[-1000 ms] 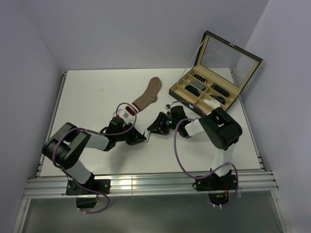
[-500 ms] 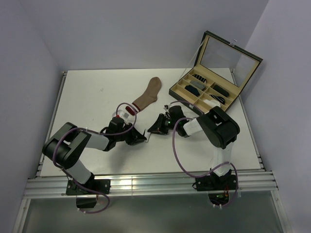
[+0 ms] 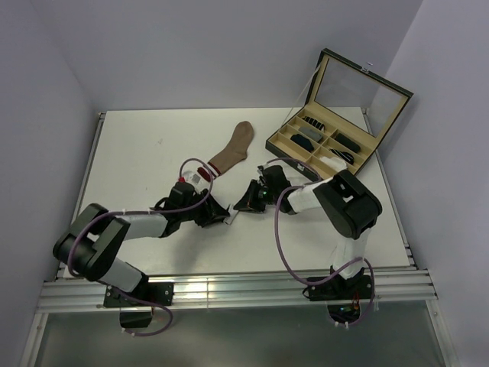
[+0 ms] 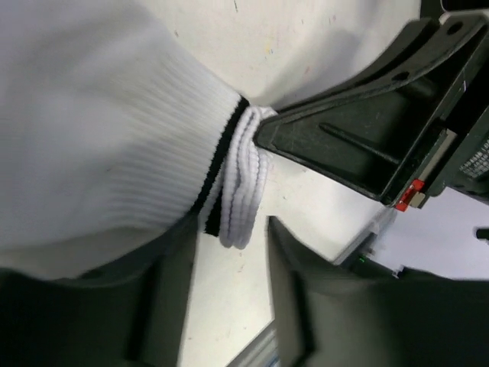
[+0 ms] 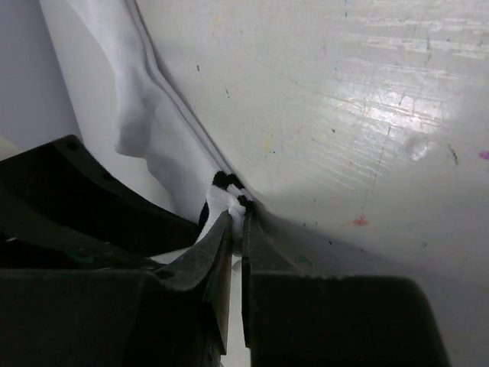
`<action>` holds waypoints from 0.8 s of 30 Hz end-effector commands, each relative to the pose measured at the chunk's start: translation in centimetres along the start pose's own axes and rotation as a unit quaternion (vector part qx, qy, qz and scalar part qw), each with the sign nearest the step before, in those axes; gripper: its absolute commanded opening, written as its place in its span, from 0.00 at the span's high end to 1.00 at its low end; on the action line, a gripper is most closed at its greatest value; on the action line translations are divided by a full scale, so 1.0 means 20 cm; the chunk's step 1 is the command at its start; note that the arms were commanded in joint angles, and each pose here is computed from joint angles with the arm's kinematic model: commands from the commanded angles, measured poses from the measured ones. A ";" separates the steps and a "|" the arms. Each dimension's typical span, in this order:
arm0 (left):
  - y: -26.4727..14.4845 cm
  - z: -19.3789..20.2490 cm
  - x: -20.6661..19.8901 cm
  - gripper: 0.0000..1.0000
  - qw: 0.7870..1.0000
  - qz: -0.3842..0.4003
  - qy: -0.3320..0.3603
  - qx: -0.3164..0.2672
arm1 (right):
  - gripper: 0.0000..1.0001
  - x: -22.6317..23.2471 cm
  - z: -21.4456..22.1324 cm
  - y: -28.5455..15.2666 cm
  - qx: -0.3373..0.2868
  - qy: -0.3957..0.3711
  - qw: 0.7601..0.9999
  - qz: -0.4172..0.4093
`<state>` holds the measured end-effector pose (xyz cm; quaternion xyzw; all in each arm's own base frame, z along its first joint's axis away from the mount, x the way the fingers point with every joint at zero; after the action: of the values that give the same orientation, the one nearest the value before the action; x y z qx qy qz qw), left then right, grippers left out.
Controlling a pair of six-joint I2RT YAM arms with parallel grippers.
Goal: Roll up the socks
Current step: Roll the sock at the center of the board.
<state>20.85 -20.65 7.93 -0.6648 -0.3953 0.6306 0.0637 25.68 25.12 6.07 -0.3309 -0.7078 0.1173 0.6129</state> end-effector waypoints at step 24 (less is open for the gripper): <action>-0.01 0.33 -0.31 0.47 0.826 -0.225 0.467 -0.221 | 1.00 0.04 -0.03 -0.02 0.000 0.005 0.993 0.114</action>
<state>14.96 -26.63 10.58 -0.7820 -0.5532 0.1725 0.2295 26.01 25.59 7.02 -0.3815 -0.6740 0.1698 0.6094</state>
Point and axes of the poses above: each gripper's point midway between its finger pads, its own y axis out along the fingers, its own x axis along the line the jaws close on, z = x × y, the point moved 8 cm from there along -y, back along the fingers, and after that the axes turned 1 degree about -y, right-handed, at the moved point
